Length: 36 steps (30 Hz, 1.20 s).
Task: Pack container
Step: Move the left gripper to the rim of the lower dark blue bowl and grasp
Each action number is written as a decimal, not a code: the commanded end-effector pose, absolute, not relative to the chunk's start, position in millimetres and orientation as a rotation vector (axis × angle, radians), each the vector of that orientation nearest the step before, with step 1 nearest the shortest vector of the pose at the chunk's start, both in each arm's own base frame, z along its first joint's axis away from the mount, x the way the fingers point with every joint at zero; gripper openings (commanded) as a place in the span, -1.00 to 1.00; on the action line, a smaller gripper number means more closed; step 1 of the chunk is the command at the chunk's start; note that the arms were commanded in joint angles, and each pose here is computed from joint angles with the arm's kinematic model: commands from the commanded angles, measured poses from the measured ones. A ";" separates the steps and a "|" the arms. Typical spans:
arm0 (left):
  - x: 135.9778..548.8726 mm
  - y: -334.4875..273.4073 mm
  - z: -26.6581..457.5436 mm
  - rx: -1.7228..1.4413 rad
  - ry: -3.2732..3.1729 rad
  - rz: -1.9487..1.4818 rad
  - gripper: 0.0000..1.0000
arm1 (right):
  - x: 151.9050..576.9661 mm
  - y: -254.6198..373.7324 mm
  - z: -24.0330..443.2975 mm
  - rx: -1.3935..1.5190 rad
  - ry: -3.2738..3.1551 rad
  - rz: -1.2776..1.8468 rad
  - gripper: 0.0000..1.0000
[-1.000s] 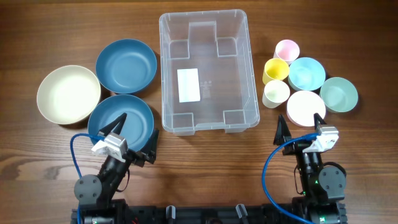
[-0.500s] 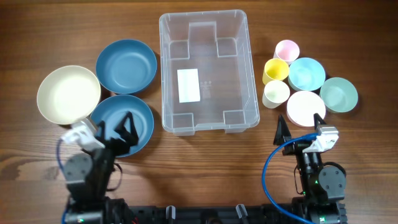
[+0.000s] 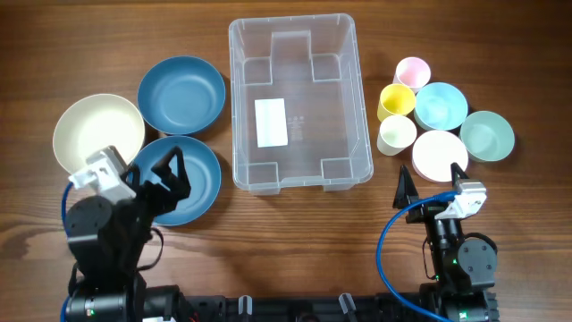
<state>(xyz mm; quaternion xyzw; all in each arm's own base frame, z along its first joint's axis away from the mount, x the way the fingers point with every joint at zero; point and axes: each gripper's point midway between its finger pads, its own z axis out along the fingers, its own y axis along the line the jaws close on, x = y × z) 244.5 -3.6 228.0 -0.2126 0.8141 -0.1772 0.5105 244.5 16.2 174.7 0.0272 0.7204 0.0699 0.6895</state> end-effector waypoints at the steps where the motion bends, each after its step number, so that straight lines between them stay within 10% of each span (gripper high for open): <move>1: 225.3 47.8 202.0 -0.819 1.964 -0.148 1.00 | 245.0 12.2 173.3 0.093 1.609 0.155 1.00; 36: 228.6 88.3 42.5 -1.388 2.422 -0.114 0.90 | 245.0 12.2 173.3 0.094 1.609 0.155 0.99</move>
